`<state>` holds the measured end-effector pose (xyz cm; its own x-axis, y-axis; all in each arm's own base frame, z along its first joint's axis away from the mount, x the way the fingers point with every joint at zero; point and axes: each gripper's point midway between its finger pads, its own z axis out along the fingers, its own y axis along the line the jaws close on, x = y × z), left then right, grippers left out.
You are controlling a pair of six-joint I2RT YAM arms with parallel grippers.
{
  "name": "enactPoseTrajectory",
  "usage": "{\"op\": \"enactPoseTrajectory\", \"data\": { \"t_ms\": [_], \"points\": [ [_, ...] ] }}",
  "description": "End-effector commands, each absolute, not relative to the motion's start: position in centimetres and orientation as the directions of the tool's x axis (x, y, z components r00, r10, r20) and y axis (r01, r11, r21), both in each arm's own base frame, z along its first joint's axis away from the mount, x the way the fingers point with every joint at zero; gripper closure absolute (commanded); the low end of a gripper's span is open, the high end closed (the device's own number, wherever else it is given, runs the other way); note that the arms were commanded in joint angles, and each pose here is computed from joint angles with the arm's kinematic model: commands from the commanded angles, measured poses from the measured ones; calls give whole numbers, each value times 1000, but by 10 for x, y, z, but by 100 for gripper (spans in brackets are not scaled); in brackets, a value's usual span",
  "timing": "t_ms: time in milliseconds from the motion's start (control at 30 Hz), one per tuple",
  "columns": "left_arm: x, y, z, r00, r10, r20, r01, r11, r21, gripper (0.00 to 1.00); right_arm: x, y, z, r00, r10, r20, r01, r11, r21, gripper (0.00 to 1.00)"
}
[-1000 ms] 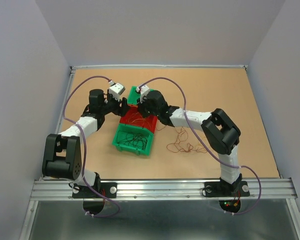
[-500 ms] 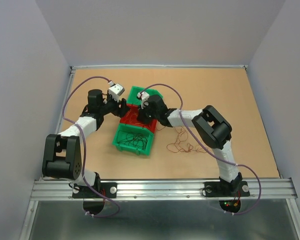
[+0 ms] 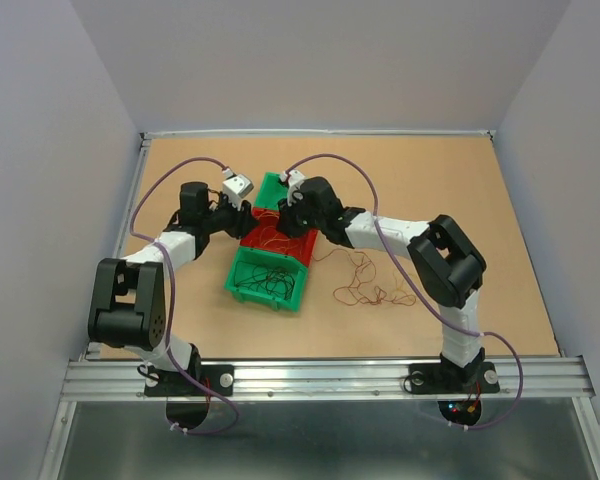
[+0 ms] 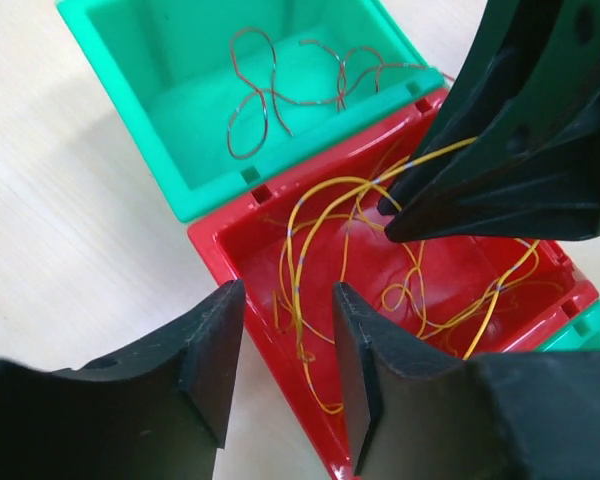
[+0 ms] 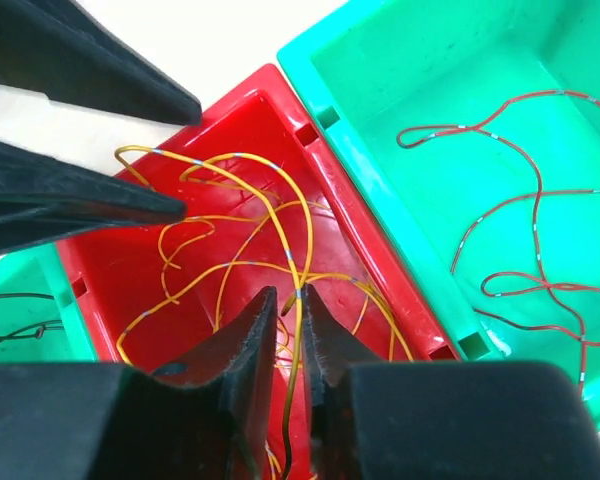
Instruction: Untangle the cables
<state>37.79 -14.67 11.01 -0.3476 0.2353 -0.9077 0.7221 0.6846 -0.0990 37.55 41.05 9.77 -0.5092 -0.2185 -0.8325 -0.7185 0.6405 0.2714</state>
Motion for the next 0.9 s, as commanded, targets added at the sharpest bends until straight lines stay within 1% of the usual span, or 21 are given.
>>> {"op": "enactPoseTrajectory", "data": {
  "t_ms": [0, 33, 67, 100, 200, 233, 267, 300, 367, 400, 467, 633, 700, 867],
  "points": [
    [384, -155, 121, -307, 244, -920, 751, 656, -77, 59, 380, 419, 128, -487, -181, -854, -732, 619, 286, 75],
    [385, -155, 119, -310, 250, -917, 750, 658, -75, 62, 379, 420, 129, -487, -179, -855, -734, 615, 289, 73],
    [385, -158, 118, -311, 254, -916, 753, 653, -74, 67, 378, 421, 130, -487, -181, -854, -738, 609, 291, 70],
    [385, -158, 117, -316, 258, -913, 754, 652, -76, 77, 378, 420, 131, -486, -178, -855, -737, 610, 292, 67],
    [385, -160, 118, -312, 264, -913, 760, 646, -73, 90, 381, 419, 137, -477, -170, -862, -733, 619, 283, 62],
    [384, -160, 118, -311, 264, -913, 760, 646, -72, 90, 381, 418, 139, -475, -168, -864, -732, 620, 282, 59],
    [384, -161, 119, -308, 265, -914, 762, 644, -70, 91, 379, 418, 143, -470, -166, -867, -736, 616, 281, 49],
    [383, -162, 120, -305, 266, -914, 765, 640, -69, 92, 380, 417, 146, -466, -163, -870, -735, 618, 278, 43],
    [384, -163, 121, -300, 268, -916, 765, 641, -63, 93, 377, 414, 153, -457, -157, -876, -735, 622, 272, 35],
    [384, -163, 122, -298, 268, -916, 765, 641, -62, 93, 378, 413, 158, -450, -150, -880, -733, 626, 268, 32],
    [385, -163, 122, -296, 272, -916, 761, 646, -54, 93, 377, 408, 161, -446, -147, -883, -728, 634, 262, 29],
    [388, -165, 117, -302, 293, -907, 745, 666, -33, 94, 373, 398, 179, -427, -123, -896, -716, 651, 252, 29],
    [389, -164, 114, -306, 301, -903, 736, 676, -24, 94, 372, 394, 185, -422, -115, -899, -712, 657, 250, 29],
    [392, -163, 116, -311, 295, -904, 725, 688, -24, 94, 364, 386, 177, -448, -120, -886, -696, 670, 261, 34]
  ]
}}
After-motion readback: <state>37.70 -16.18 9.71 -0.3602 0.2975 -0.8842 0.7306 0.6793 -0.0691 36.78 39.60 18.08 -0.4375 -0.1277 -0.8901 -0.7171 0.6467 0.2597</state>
